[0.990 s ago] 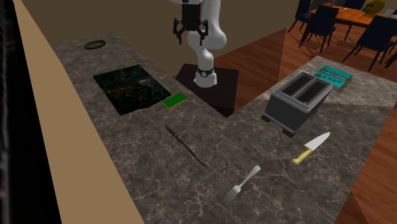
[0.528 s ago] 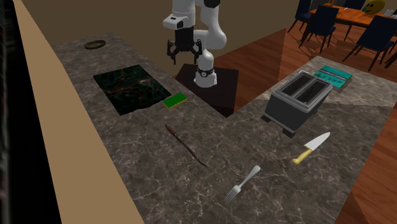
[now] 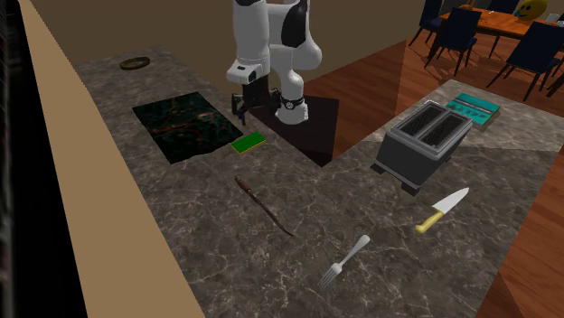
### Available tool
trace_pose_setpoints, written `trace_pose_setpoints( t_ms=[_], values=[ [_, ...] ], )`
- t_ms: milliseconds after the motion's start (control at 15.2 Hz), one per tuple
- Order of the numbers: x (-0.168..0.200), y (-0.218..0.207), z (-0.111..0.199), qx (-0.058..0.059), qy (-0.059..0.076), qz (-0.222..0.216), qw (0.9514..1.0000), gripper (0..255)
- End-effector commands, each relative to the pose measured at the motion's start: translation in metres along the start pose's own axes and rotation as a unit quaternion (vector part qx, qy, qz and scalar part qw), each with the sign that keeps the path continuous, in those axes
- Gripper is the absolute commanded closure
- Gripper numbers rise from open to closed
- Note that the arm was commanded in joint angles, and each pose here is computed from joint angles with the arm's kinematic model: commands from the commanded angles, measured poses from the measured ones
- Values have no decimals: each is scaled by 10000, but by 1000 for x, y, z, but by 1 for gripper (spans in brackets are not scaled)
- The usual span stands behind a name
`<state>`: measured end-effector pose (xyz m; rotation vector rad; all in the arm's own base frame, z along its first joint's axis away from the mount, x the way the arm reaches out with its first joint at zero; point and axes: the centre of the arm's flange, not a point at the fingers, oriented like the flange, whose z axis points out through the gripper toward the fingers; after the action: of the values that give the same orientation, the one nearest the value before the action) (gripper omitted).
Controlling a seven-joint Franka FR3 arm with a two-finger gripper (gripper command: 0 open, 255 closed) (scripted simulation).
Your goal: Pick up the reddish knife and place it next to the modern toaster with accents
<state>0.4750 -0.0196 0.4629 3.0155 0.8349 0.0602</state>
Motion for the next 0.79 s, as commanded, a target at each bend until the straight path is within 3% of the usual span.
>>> trace_pose_setpoints(
  t_ms=[0,330,726],
  values=[
    [18,9,20,23,-5,-222,9998,0],
    [61,26,69,91,-27,-752,9971,0],
    [114,40,128,172,-55,-1385,9902,0]
  ],
)
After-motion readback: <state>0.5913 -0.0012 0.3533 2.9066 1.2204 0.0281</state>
